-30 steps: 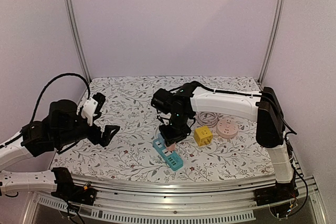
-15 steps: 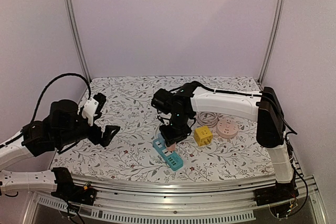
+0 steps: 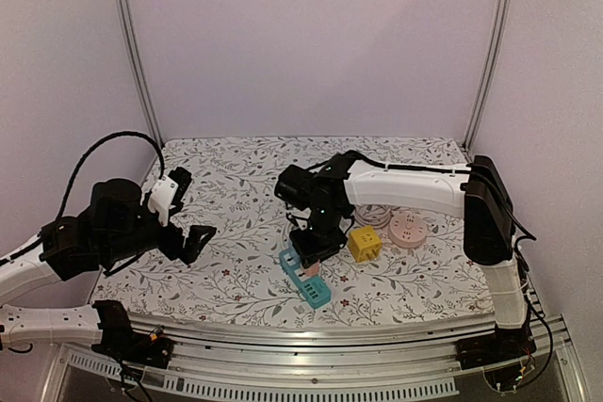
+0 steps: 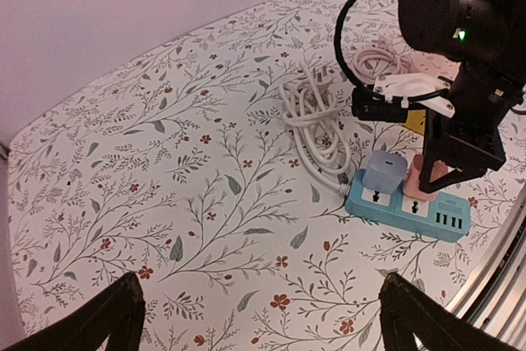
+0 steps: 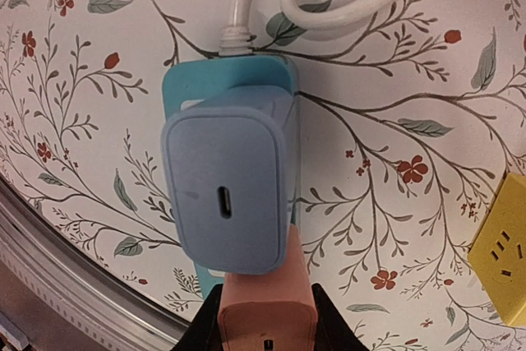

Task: Insert the plug

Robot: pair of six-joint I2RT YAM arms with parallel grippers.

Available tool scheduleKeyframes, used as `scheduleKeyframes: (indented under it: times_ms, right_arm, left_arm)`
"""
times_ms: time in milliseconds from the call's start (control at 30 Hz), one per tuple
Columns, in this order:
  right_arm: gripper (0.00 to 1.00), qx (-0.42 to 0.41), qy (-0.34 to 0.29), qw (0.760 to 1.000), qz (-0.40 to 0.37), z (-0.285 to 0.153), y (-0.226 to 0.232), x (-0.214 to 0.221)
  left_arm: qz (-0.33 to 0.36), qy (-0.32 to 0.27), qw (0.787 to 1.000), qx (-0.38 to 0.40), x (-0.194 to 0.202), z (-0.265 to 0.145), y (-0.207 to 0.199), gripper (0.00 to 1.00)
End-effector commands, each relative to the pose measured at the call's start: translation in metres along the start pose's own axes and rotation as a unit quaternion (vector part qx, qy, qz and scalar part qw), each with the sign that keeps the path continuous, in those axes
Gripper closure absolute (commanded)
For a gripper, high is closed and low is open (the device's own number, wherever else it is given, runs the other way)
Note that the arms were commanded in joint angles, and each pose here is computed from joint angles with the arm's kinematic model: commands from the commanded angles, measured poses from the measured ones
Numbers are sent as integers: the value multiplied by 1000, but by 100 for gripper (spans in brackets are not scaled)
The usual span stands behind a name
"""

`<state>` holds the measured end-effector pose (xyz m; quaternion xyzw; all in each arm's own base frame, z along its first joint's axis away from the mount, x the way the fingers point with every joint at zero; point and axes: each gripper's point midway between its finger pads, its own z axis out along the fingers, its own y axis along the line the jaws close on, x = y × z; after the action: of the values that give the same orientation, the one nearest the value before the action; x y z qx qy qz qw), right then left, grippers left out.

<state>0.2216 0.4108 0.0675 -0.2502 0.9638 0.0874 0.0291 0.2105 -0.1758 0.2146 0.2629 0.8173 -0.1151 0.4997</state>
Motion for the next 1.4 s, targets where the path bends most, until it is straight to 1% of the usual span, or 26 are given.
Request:
scheduleKeyframes:
  times_ms: [0,167,267,400,600,867,1067,1133,1167,1233,1267,1367]
  right_arm:
    - [100,28,10,999,11,8,-13,7]
    - [100,53,13,998,34,7,-20,10]
    - [100,75,3,996,41,8,-19,11]
    - [100,99,19,994,48,20,-17,21]
    - [100,136,36,988,63,31,-27,30]
    - [100,125,39,989,67,42,-22,31]
    - [100,144,59,985,72,59,-32,44]
    - [100,134,64,986,76,66,-27,46]
    - [100,126,63,988,69,68,-23,45]
    - [99,97,61,993,34,73,-6,46]
    - [99,94,62,994,9,74,-2,47]
    - [100,102,77,992,-16,81,-3,55]
  left_arm:
    - [1,5,1000,-8,5,3,4,1]
    - [1,1,1000,-11,4,2,5,0]
    - [1,-1,1000,-12,4,1,6,0]
    - [2,-1,1000,-11,4,1,5,1]
    - [2,-3,1000,-13,3,1,6,1]
    - [2,-7,1000,-22,3,-1,10,0]
    - [3,-4,1000,-16,4,0,7,1]
    - [3,-5,1000,-16,3,0,8,1]
    - [3,-6,1000,-16,3,0,8,1]
    - [4,-6,1000,-13,3,-1,7,1]
    - [4,-5,1000,-12,3,0,6,1]
    - [4,-4,1000,-10,3,0,5,1]
